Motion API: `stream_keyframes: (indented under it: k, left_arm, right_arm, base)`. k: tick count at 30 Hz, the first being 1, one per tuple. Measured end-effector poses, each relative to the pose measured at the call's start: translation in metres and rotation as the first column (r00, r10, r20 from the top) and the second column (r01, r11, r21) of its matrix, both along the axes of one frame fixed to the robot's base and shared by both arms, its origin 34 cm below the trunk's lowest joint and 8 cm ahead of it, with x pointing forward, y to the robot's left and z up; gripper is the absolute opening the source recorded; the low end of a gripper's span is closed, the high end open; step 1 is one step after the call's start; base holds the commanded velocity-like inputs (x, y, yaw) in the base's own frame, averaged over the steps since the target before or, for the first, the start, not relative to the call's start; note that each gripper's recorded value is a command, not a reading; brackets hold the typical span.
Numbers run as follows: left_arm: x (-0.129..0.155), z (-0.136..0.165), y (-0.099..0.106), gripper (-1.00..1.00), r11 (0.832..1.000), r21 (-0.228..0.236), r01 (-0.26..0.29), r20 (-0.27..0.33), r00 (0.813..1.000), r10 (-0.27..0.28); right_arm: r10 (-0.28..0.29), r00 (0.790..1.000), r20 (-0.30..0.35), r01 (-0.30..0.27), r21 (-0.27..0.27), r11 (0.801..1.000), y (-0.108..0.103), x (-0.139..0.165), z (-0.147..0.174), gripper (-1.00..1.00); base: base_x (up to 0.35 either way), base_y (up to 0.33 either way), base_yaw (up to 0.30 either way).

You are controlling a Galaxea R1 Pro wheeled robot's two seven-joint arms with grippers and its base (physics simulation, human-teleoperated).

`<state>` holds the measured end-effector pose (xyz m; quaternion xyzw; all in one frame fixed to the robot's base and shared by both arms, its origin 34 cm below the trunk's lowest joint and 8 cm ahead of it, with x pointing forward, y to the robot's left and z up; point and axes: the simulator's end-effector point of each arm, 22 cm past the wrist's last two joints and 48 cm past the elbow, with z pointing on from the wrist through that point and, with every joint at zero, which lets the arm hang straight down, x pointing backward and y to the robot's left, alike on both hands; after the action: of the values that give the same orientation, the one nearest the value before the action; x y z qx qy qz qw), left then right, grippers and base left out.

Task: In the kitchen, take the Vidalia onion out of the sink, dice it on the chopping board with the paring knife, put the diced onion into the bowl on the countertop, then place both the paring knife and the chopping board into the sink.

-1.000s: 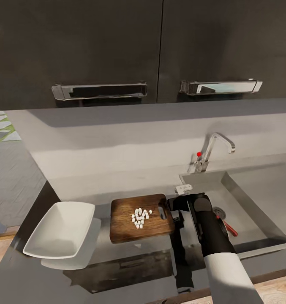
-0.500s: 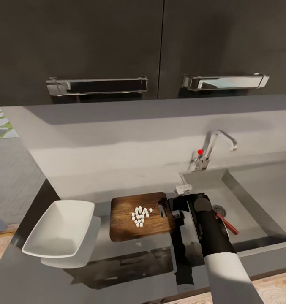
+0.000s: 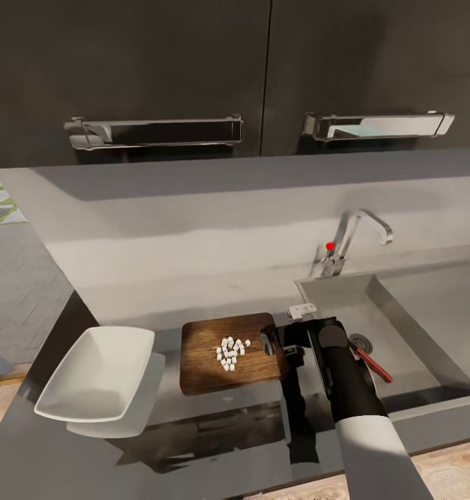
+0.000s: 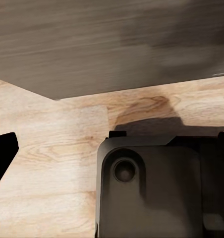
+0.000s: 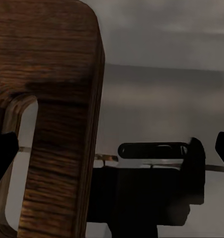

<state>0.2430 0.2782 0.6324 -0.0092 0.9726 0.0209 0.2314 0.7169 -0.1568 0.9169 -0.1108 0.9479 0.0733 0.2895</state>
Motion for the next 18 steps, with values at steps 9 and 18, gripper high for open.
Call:
stream_keyframes:
  k: [9,18]
  left_arm:
    - [-0.0046,-0.0016,0.0,1.0,1.0,0.0,0.0,-0.013,1.0,0.0]
    - [-0.006,-0.0021,0.0,1.0,1.0,0.0,0.0,-0.016,1.0,0.0]
  right_arm:
    - [0.001,1.0,-0.012,-0.001,0.0,1.0,0.0003,-0.0011,-0.0076,1.0]
    - [0.004,1.0,-0.016,-0.004,0.002,1.0,0.0003,-0.0017,-0.0096,1.0]
  base:
    - [0.0,0.0,0.0]
    - [0.0,0.0,0.0]
